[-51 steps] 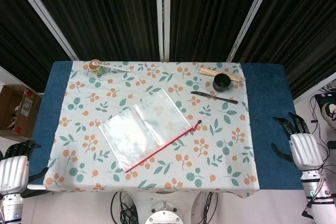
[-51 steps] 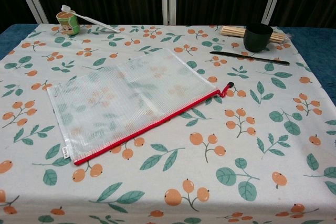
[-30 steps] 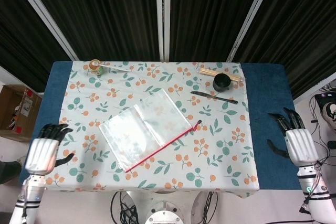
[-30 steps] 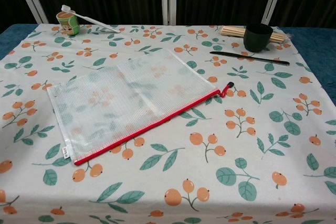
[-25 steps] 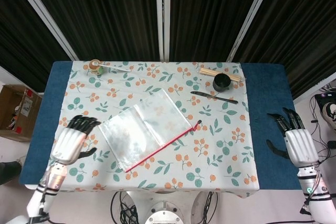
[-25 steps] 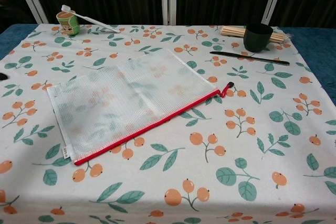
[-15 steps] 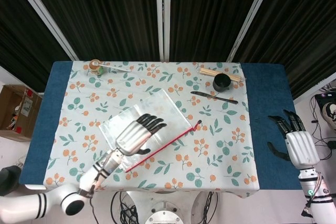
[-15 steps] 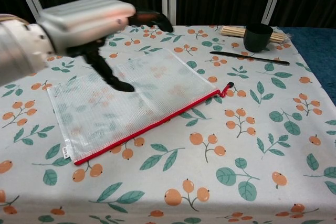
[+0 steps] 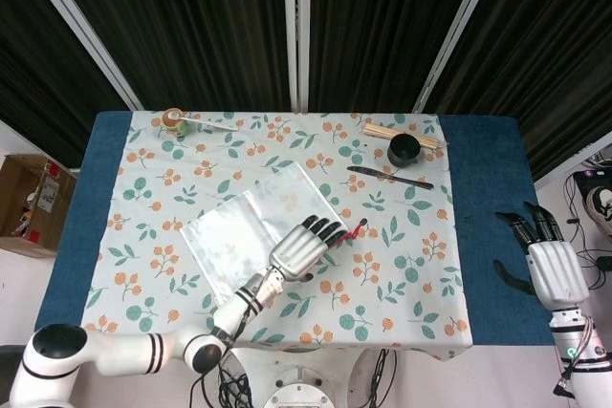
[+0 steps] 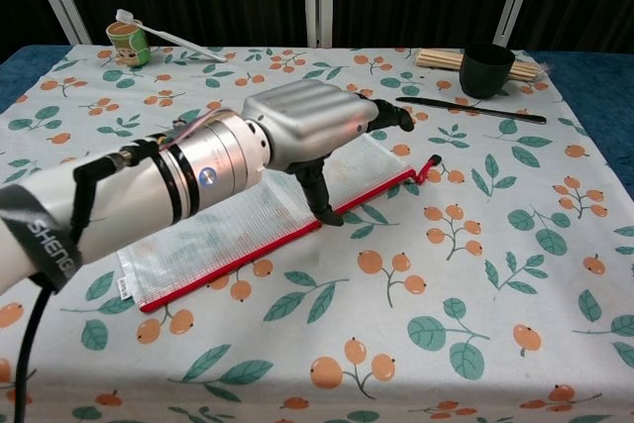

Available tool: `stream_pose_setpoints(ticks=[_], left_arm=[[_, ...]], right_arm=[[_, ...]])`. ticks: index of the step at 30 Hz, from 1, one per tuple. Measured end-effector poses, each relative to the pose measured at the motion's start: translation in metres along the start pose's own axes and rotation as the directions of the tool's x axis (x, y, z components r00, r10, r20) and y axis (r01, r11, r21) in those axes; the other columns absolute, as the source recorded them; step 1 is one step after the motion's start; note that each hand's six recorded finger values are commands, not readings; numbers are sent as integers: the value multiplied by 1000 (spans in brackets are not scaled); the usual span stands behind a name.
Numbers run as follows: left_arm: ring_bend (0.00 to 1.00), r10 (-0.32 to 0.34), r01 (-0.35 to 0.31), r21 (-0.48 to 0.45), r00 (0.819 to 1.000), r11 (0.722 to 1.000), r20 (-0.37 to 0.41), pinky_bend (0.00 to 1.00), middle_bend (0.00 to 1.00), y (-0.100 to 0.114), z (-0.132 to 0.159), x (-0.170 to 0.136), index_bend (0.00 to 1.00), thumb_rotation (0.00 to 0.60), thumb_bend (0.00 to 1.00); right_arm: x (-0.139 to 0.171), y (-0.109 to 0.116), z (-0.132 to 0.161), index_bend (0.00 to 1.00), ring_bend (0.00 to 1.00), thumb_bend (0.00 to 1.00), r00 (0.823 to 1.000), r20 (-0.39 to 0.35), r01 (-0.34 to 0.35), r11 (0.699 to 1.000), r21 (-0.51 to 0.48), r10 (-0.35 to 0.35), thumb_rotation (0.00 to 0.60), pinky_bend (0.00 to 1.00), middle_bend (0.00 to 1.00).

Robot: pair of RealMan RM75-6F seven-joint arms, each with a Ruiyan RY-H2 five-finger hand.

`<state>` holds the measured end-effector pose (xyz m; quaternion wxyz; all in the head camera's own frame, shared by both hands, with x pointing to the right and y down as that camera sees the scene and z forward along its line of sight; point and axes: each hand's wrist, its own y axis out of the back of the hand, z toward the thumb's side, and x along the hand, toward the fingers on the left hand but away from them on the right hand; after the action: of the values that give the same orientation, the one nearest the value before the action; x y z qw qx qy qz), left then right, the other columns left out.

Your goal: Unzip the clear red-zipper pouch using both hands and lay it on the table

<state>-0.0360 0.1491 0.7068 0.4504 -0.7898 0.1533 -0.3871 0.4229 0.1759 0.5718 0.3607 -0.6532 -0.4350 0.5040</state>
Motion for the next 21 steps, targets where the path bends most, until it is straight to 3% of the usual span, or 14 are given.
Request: stream_pose_setpoints(ticks=[15, 21], left_arm=[[115, -73, 77, 65, 995, 995, -73, 164, 91, -25, -13, 6, 107, 600, 11], [115, -55, 74, 128, 987, 989, -148, 164, 93, -24, -42, 4, 107, 600, 11]], right_arm=[[-3, -3, -1, 191, 35, 193, 1000, 4, -8, 1000, -7, 8, 600, 69, 201], [-3, -3, 0, 191, 35, 193, 1000, 4, -8, 1000, -5, 8, 600, 66, 200]])
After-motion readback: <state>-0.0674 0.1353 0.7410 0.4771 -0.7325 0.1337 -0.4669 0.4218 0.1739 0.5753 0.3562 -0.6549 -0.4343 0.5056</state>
